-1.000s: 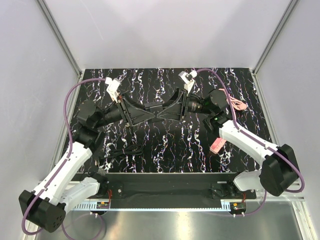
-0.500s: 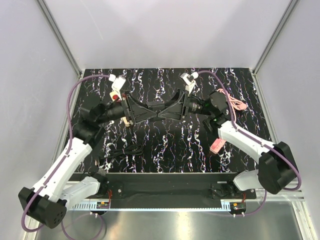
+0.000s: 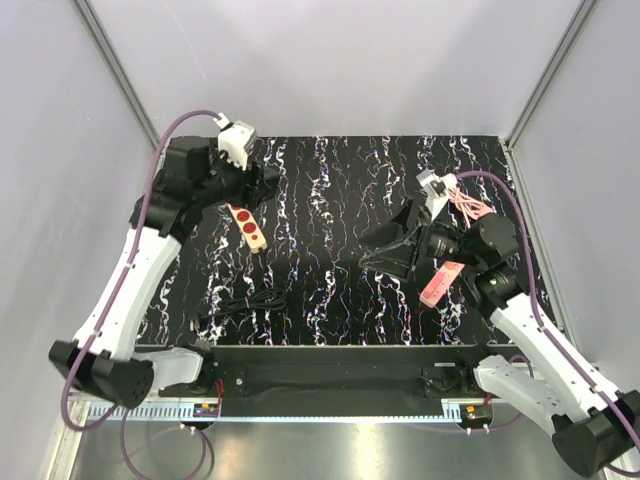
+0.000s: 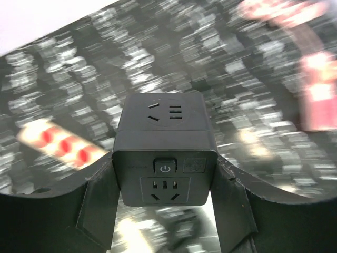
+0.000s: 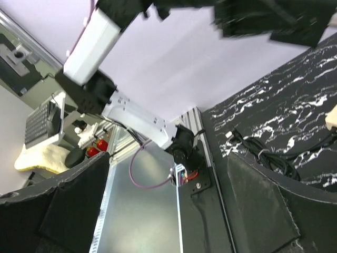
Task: Insert the plug
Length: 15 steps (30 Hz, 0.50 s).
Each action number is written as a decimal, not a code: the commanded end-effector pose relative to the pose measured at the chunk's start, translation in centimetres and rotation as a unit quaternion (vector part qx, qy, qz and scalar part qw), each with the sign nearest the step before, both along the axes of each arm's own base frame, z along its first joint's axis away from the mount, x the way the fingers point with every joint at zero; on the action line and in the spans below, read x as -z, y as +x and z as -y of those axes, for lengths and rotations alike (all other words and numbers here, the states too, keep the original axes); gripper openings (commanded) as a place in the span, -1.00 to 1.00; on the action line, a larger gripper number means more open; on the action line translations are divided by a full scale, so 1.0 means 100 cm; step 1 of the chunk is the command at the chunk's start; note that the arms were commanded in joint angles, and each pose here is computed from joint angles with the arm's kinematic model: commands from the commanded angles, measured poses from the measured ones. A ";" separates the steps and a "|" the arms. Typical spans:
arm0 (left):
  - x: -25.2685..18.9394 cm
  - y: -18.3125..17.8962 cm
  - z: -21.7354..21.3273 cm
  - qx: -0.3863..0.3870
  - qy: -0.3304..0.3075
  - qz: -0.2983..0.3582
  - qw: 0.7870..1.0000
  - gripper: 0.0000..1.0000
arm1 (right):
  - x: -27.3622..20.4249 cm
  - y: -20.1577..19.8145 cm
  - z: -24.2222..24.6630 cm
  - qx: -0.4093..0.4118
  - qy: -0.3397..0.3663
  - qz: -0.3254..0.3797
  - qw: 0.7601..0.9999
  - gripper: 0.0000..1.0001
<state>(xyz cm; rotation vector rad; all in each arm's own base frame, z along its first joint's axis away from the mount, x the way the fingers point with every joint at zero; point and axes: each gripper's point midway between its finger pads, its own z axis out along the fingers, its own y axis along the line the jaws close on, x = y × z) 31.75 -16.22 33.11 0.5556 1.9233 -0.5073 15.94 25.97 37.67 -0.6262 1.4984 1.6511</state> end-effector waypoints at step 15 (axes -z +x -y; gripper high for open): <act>0.097 0.088 -0.084 0.119 0.228 0.025 0.966 -1.00 | 0.081 0.003 -0.002 -0.009 -0.073 -0.050 0.996 1.00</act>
